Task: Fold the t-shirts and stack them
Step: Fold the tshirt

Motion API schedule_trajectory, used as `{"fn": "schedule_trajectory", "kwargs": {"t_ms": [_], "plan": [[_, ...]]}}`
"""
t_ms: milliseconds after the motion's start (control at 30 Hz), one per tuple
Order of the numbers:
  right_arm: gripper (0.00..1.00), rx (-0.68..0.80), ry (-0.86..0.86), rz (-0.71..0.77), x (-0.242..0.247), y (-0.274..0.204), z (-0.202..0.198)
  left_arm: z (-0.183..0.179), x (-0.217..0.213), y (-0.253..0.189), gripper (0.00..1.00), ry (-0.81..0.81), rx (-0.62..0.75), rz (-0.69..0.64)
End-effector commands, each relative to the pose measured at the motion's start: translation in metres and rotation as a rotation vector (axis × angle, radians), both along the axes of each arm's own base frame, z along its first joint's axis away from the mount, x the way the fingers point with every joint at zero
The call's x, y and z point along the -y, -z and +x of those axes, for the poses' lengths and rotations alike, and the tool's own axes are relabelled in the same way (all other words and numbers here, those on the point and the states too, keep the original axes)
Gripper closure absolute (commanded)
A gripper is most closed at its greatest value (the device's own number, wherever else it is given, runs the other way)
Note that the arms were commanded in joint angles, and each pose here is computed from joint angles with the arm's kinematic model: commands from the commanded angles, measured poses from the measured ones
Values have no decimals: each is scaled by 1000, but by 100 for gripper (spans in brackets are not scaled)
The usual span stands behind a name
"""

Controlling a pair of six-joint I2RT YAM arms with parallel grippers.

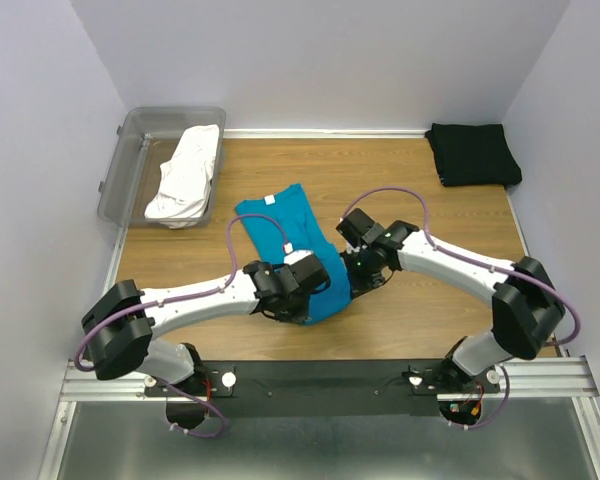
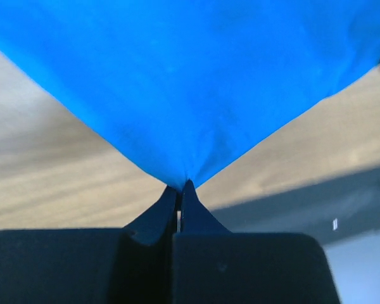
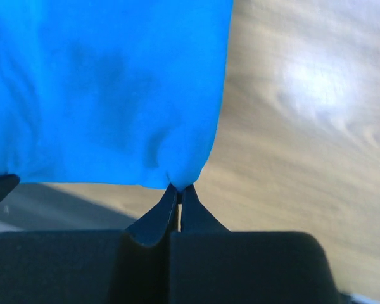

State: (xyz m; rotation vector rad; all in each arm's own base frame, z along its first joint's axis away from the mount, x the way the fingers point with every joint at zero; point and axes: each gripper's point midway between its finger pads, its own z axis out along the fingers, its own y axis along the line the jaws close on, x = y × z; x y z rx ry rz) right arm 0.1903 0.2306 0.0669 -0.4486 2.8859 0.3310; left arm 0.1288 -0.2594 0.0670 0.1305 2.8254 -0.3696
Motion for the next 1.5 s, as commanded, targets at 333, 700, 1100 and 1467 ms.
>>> {"fn": "schedule_trajectory", "kwargs": {"t_ms": [333, 700, 1100, 1467], "plan": [[100, -173, -116, -46, 46, -85, -69, -127, 17, -60, 100, 297, -249, -183], [99, -6, -193, -18, -14, -139, 12, -61, -4, -103, 100, 138, -115, -357], [99, 163, -232, 48, -97, -114, 112, 50, -46, -75, 100, -111, 71, -331], [100, 291, -307, 136, -140, -85, 157, 112, -99, -41, 100, -329, 229, -266]]}}
